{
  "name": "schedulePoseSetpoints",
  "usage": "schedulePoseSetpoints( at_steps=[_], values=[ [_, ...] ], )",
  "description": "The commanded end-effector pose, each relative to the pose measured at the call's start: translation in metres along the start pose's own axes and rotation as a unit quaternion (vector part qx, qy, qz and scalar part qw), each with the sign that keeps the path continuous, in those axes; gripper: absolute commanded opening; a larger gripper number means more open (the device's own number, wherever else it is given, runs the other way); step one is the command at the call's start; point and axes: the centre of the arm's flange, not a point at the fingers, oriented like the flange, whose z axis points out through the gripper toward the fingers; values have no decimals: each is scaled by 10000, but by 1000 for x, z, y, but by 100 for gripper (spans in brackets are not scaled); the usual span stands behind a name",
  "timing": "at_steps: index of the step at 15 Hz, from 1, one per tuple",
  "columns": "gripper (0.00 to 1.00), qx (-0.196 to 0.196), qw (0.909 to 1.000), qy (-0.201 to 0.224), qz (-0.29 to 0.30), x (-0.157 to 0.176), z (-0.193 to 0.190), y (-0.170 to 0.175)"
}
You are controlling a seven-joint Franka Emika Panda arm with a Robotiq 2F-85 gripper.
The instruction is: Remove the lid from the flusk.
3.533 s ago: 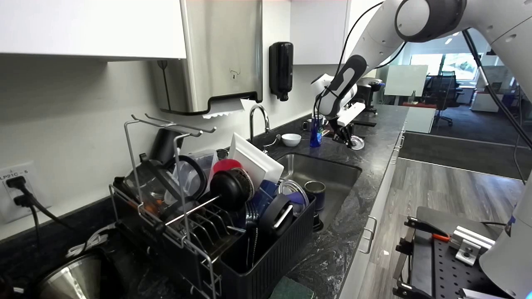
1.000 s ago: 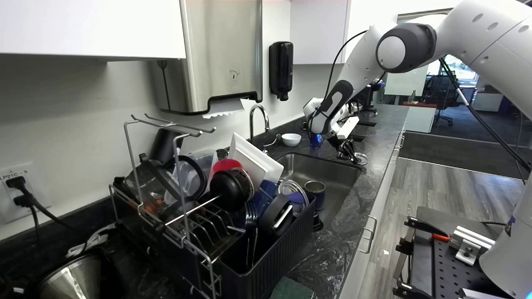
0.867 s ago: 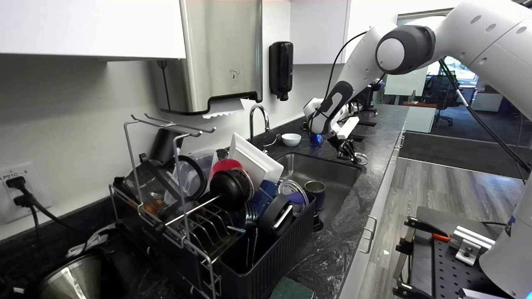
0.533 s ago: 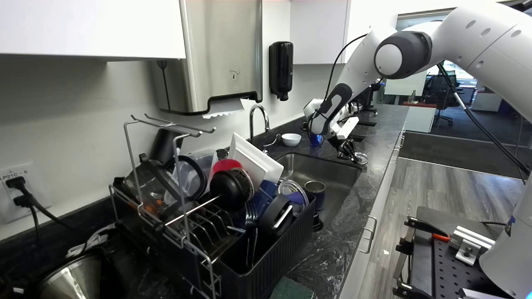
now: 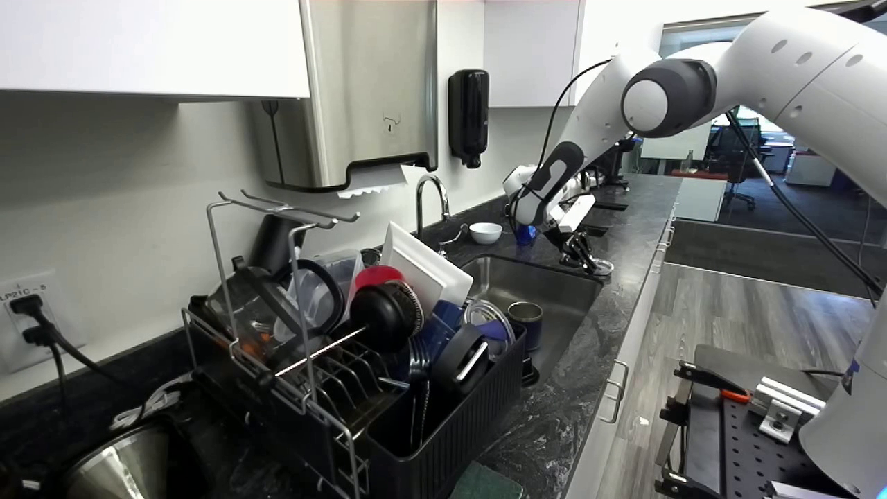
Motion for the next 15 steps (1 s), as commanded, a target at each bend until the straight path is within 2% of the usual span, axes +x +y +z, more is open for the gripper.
schedulePoseSetpoints(
  at_steps=[1,8,15],
  values=[
    [47,102,9999,-111,-44,6,-3,2],
    [98,168,9998,41,14,-4,-15,5],
    [100,352,9973,626,163,-47,-66,33]
  ],
)
